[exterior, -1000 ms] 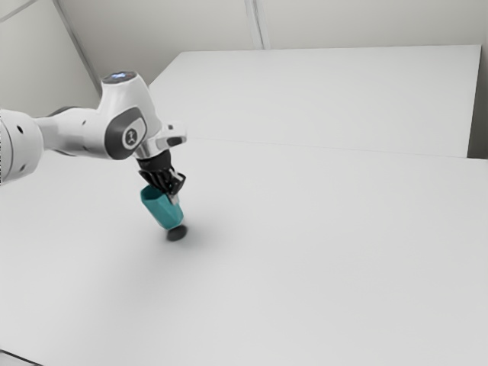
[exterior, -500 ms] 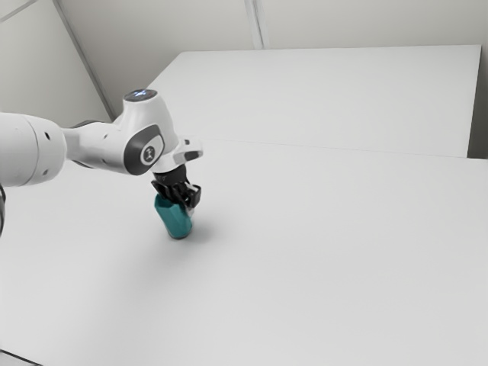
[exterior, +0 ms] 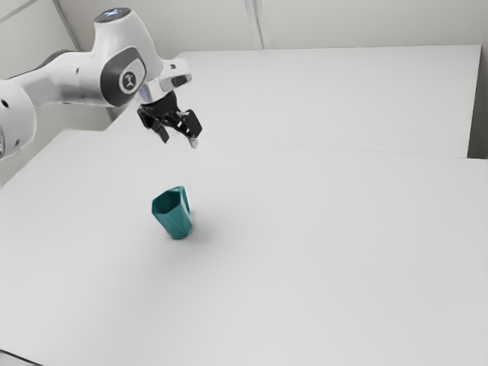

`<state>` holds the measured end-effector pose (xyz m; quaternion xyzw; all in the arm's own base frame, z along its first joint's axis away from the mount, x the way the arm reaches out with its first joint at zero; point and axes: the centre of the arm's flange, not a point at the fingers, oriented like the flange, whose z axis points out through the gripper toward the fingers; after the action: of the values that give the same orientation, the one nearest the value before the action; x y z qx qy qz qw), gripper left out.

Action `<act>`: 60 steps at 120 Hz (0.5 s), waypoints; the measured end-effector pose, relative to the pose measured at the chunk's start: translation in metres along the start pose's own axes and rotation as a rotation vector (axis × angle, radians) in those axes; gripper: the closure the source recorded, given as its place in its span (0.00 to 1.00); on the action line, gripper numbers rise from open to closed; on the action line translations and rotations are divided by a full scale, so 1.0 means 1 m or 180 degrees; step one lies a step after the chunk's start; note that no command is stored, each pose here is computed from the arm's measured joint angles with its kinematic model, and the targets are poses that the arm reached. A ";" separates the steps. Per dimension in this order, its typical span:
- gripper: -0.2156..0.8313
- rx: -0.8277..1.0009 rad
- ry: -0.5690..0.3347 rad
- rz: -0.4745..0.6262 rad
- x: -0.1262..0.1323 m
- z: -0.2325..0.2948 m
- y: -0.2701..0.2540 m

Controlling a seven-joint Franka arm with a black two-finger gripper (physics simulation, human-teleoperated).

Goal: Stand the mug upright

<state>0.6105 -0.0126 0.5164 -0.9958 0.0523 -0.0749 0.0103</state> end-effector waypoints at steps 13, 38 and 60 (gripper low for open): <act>0.23 -0.0009 0.0013 -0.0007 0.023 -0.037 -0.004; 0.22 -0.0030 -0.0174 0.0006 0.022 -0.067 -0.006; 0.21 -0.0055 -0.0328 0.0025 0.016 -0.070 -0.005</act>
<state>0.6160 -0.0103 0.5884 -0.9981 0.0562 -0.0231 0.0047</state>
